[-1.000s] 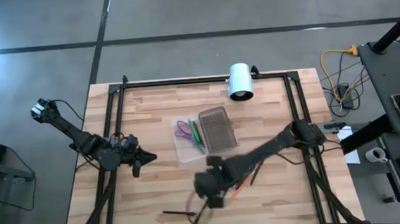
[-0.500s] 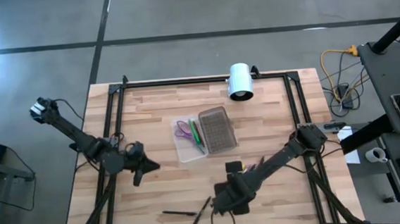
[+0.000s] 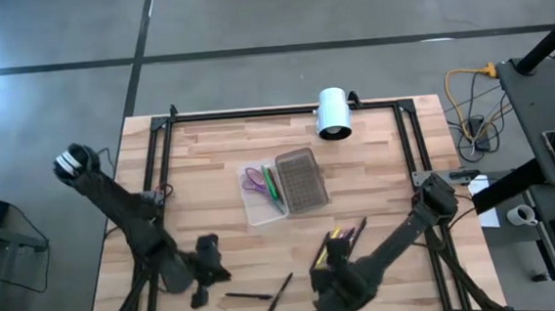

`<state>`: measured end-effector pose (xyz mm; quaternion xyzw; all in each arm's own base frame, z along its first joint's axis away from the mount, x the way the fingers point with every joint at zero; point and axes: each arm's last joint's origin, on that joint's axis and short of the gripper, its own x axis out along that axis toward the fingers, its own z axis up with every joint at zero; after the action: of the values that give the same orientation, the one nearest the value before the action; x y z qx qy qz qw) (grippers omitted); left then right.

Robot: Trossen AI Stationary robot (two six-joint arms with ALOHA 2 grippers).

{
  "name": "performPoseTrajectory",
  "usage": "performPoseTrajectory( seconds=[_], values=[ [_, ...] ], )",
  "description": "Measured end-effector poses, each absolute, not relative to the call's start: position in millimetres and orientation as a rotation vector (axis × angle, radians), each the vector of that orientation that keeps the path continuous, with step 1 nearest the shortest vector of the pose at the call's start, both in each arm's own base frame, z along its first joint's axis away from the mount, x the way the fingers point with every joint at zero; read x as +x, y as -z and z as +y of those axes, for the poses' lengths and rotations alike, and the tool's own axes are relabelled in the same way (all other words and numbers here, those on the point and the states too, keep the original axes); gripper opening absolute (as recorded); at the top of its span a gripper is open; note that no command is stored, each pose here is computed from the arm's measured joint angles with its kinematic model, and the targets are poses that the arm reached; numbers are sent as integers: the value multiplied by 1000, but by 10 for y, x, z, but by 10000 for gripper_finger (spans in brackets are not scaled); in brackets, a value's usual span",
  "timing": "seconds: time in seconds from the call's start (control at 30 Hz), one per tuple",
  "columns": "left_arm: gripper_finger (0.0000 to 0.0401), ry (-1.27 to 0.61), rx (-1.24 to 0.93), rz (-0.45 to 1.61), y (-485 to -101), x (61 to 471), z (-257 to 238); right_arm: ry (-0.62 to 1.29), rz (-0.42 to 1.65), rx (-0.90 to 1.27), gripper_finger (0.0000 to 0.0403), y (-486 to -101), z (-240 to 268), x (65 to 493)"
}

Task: Pick & place school supplies into a supply box
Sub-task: Put the black pen into the black supply box

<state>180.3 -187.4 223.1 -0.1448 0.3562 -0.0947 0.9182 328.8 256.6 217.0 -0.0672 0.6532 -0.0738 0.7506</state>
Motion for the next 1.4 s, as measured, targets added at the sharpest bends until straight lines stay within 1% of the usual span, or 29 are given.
performPoseTrajectory(
  seconds=[0.13,0.2,0.3,0.47,0.53,0.6,0.83,1.03,1.2,1.3,1.4],
  values=[
    [23,147,-265,825,-2130,2014,-2178,170,1392,-189,167,-2170,2678,3192],
    [31,112,-229,875,-2067,2120,-2296,169,1378,-205,167,-2171,2725,3152],
    [63,62,-167,948,-2007,2258,-2452,186,1362,-194,167,-2172,2791,3088],
    [136,9,-68,1039,-1934,2424,-2649,205,1345,-208,167,-2171,2909,2951],
    [154,-8,-40,1065,-1887,2469,-2691,201,1341,-208,167,-2167,2956,2902],
    [162,-17,-26,1079,-1822,2496,-2720,201,1338,-206,167,-2161,2995,2858],
    [156,-25,-64,1167,-1609,2565,-2576,227,1337,-184,166,-2125,3051,2772],
    [155,81,-88,1207,-1517,2586,-2523,263,1326,-149,166,-2118,3054,2762],
    [150,98,-98,1221,-1460,2555,-2489,312,1289,-104,158,-2154,3039,2762],
    [125,84,-96,1233,-1419,2554,-2442,341,1266,-76,151,-2173,3032,2762],
    [77,72,-104,1249,-1385,2578,-2378,357,1257,-60,145,-2175,3031,2762]
  ],
)
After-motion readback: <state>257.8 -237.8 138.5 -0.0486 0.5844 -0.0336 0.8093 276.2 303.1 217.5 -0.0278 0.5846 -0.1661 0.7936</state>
